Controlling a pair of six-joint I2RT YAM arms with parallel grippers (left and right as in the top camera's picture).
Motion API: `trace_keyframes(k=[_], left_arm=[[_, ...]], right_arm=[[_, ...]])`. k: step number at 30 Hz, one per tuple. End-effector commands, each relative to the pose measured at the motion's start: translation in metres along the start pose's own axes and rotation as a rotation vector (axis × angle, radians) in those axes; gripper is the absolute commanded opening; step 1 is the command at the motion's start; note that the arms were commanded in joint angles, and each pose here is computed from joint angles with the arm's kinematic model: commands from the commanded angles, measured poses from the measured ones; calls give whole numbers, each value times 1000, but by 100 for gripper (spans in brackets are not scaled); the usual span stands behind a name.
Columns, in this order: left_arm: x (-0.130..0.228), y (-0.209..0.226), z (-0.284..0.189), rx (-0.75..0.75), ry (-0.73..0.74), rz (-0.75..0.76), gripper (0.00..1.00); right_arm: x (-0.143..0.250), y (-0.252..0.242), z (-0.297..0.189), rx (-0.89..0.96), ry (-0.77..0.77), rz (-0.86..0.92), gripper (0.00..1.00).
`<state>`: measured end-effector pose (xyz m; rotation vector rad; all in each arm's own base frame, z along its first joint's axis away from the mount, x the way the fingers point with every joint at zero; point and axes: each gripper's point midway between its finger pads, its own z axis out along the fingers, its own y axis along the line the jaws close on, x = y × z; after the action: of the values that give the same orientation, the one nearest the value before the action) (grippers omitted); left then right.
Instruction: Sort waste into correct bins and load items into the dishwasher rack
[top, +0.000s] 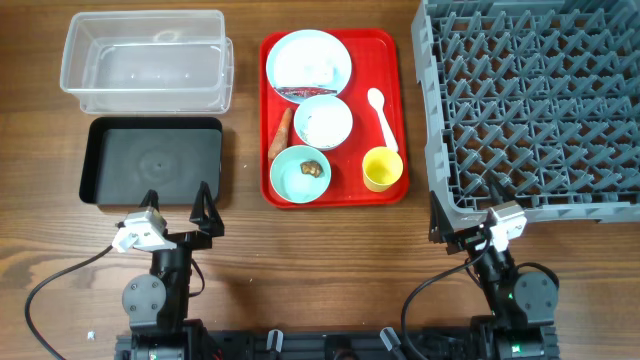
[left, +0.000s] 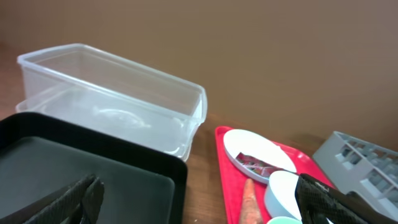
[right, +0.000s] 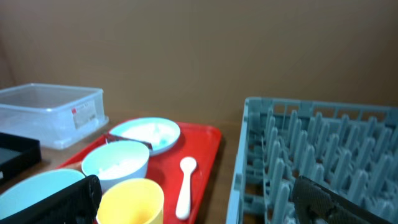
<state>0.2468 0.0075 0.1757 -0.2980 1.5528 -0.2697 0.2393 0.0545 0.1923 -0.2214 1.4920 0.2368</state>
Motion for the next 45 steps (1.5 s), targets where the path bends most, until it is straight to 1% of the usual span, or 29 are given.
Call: trace_keyframes(k=[1, 6, 11, 14, 17, 20, 22, 25, 29, 31, 33, 35, 38, 41, 43, 45], left_arm=[[-3, -8, -1, 46, -12, -3, 100], [-20, -28, -3, 144, -73, 23, 100], [-47, -38, -7, 153, -109, 72, 100], [-61, -47, -4, 161, -83, 113, 100], [-70, -54, 6, 161, -8, 140, 100], [-80, -57, 24, 130, 93, 127, 100], [-87, -60, 41, 113, 176, 117, 100], [-91, -68, 65, 110, 326, 97, 100], [-91, -79, 96, 112, 536, 126, 100], [-88, -79, 112, 72, 627, 132, 100], [-80, -77, 131, -6, 753, 157, 100], [-72, -81, 146, -44, 852, 179, 100], [-55, -100, 171, -36, 989, 200, 100], [-35, -121, 195, -3, 1054, 222, 100], [-12, -136, 213, 35, 1071, 233, 100], [11, -147, 219, 79, 1104, 228, 100]], right_arm=[[-15, 13, -1, -72, -62, -31, 100], [-44, 22, -5, -114, -140, -55, 100], [-78, 23, -9, -114, -182, -86, 100], [-97, 25, -5, -127, -171, -94, 100], [-110, 29, 2, -159, -144, -115, 100], [-122, 28, 16, -176, -76, -103, 100], [-125, 30, 28, -202, -2, -106, 100], [-123, 28, 43, -219, 128, -76, 100], [-117, 24, 58, -229, 293, -40, 100], [-114, 23, 66, -233, 372, -20, 100], [-111, 21, 73, -241, 443, -10, 100], [-107, 19, 79, -244, 502, 11, 100], [-99, 17, 88, -248, 592, 44, 99], [-92, 19, 95, -268, 636, 71, 100], [-86, 21, 98, -284, 656, 91, 100], [-80, 20, 101, -270, 679, 137, 100]])
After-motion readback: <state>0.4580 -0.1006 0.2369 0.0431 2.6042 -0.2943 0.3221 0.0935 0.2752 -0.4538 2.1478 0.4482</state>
